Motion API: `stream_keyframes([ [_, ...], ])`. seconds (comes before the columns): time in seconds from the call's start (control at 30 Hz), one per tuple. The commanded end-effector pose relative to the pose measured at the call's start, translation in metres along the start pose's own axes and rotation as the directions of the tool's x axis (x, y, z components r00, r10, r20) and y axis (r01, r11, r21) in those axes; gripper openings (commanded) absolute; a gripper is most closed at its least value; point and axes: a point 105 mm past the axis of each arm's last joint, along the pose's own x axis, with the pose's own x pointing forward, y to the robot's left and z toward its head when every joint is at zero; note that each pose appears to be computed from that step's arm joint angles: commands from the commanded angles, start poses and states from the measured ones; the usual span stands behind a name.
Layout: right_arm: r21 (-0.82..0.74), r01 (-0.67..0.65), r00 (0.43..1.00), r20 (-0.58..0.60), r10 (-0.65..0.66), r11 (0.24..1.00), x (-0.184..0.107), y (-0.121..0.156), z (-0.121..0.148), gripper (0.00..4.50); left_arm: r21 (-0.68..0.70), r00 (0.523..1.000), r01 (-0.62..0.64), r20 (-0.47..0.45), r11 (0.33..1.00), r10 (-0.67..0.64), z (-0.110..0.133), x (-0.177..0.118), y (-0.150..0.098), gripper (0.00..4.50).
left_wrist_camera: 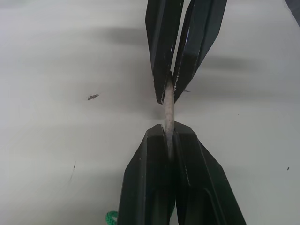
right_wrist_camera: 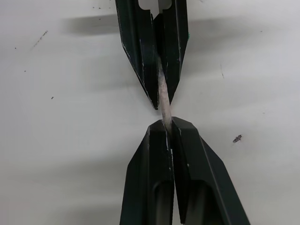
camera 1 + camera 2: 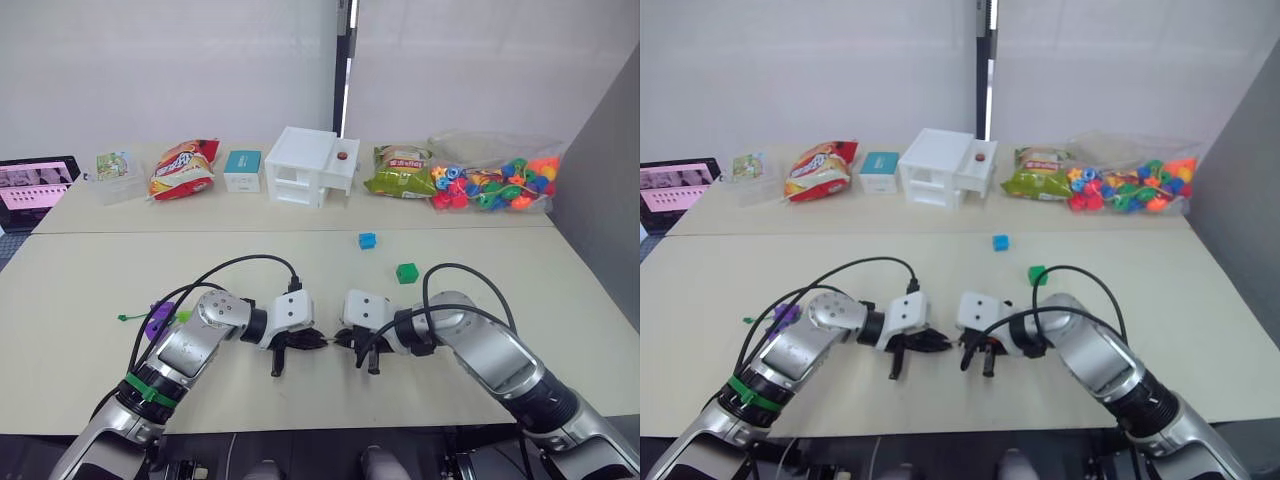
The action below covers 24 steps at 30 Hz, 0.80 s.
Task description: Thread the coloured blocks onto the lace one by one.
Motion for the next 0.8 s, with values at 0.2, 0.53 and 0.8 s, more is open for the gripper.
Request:
stream_keyframes([
  [0.2,0.316,0.333,0.931,0.043,-0.363,0.889,-0.053,-0.006,-0.027,3.01,0.042,0.998,-0.06,-0.024,0.997,0.061,0.008,-0.019,0.009,0.0],
  [0.53,0.537,0.746,0.529,-0.12,-0.84,0.393,-0.067,-0.046,-0.06,4.38,0.022,0.998,-0.065,-0.025,0.998,0.065,0.006,-0.018,0.009,0.0],
  [0.8,0.526,0.808,0.397,-0.151,-0.905,0.267,-0.064,-0.105,-0.08,4.38,0.028,0.997,-0.076,-0.025,0.997,0.076,0.008,-0.02,0.011,0.0],
])
